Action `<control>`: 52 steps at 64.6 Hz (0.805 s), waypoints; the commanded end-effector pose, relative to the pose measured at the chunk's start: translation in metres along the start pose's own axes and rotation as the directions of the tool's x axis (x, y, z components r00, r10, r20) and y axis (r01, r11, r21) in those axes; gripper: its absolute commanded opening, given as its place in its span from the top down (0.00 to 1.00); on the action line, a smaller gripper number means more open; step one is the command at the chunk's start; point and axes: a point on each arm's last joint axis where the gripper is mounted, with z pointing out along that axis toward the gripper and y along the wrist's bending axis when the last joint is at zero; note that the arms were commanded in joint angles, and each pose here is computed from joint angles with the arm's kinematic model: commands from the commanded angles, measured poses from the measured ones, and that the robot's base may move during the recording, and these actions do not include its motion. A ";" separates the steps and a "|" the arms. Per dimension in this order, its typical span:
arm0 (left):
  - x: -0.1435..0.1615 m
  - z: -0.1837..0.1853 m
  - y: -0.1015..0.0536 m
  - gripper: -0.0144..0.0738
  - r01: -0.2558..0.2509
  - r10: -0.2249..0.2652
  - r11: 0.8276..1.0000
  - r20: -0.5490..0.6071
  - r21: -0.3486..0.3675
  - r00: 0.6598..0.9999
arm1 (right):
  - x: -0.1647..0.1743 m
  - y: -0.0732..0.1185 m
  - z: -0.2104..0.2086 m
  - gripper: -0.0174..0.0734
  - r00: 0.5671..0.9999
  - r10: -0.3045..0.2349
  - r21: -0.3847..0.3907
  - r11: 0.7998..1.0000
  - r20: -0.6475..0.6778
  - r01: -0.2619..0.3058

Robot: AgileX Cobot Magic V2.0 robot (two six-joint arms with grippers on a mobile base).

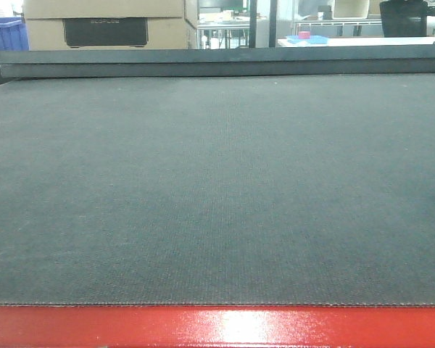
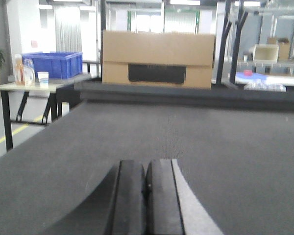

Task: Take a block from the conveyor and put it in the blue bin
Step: 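Lower left gripper toward green block, right gripper toward blue block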

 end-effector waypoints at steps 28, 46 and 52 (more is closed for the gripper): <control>-0.152 -0.006 -0.004 0.73 0.019 -0.018 0.998 -0.011 0.062 1.000 | -0.153 0.013 0.000 0.90 1.000 -0.016 -0.047 0.999 -0.012 0.015; -0.165 0.033 -0.008 0.18 0.025 -0.002 0.996 -0.252 0.087 0.968 | -0.149 0.015 0.058 0.26 0.949 -0.022 -0.047 0.999 -0.315 0.008; -0.163 0.037 -0.009 0.15 0.019 0.010 0.994 -0.270 0.104 0.963 | -0.141 0.014 0.072 0.18 0.929 -0.033 -0.042 0.999 -0.370 0.019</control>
